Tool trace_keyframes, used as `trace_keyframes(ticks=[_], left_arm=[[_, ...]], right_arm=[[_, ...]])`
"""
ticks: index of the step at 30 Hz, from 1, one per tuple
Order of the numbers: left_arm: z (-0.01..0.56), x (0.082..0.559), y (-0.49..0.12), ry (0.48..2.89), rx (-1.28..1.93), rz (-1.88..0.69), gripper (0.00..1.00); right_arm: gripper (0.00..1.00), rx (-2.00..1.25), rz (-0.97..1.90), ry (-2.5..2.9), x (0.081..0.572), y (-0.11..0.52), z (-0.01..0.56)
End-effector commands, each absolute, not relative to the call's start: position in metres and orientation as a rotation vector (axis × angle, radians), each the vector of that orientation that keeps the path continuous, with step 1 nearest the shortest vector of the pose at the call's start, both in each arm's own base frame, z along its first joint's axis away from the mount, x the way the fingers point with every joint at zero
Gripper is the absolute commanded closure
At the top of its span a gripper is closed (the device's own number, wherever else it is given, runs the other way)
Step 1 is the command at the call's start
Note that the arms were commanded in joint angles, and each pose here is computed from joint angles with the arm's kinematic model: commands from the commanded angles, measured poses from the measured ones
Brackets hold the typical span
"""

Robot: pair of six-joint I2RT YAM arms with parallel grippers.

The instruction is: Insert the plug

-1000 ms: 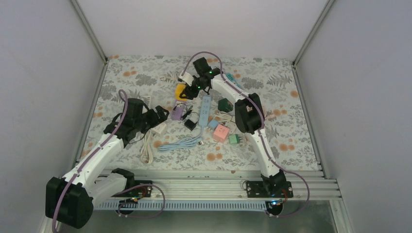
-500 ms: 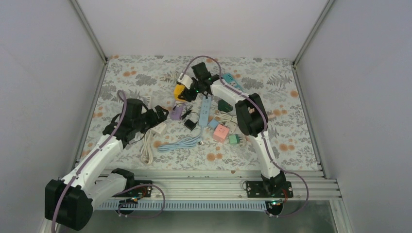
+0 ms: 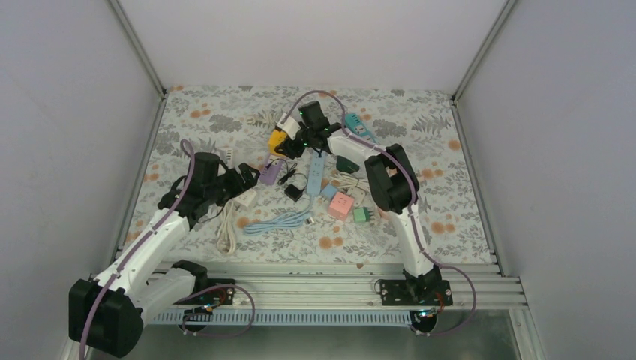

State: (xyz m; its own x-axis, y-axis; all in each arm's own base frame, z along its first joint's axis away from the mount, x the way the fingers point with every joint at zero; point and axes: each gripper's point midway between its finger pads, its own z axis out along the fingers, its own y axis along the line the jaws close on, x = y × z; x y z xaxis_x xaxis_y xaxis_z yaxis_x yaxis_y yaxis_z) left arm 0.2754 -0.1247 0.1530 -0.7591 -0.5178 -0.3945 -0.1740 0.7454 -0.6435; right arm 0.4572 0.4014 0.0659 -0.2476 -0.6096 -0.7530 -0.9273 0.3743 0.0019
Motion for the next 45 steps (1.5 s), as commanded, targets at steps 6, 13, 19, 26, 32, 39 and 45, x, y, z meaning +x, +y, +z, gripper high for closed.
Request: trace_keyframes(ticks=[6, 13, 19, 26, 32, 39, 45], left_arm=[[0.158, 0.28, -0.122, 2.36, -0.526, -0.791, 0.0], [0.164, 0.279, -0.12, 2.344, -0.519, -0.785, 0.0], [0.174, 0.277, -0.119, 2.323, -0.51, -0.785, 0.0], [0.184, 0.273, -0.113, 2.289, -0.497, -0.769, 0.0], [0.207, 0.297, -0.119, 2.233, -0.397, -0.751, 0.01], [0.196, 0.322, -0.129, 2.266, -0.347, -0.733, 0.05], [0.191, 0.363, -0.144, 2.246, -0.339, -0.768, 0.17]], right_arm=[[0.56, -1.383, 0.465, 2.328, 0.418, 0.376, -0.017], [0.08, -1.239, 0.435, 2.112, 0.469, 0.403, 0.082], [0.0, -1.171, 0.556, 1.92, 0.467, 0.418, 0.175], [0.0, -1.055, 0.633, 1.899, 0.439, 0.401, 0.214], [0.12, -0.547, 0.792, 2.179, 0.447, 0.388, 0.178], [0.23, -0.355, 0.926, 2.228, 0.45, 0.392, 0.163], [0.36, -0.27, 0.974, 2.23, 0.46, 0.396, 0.155]])
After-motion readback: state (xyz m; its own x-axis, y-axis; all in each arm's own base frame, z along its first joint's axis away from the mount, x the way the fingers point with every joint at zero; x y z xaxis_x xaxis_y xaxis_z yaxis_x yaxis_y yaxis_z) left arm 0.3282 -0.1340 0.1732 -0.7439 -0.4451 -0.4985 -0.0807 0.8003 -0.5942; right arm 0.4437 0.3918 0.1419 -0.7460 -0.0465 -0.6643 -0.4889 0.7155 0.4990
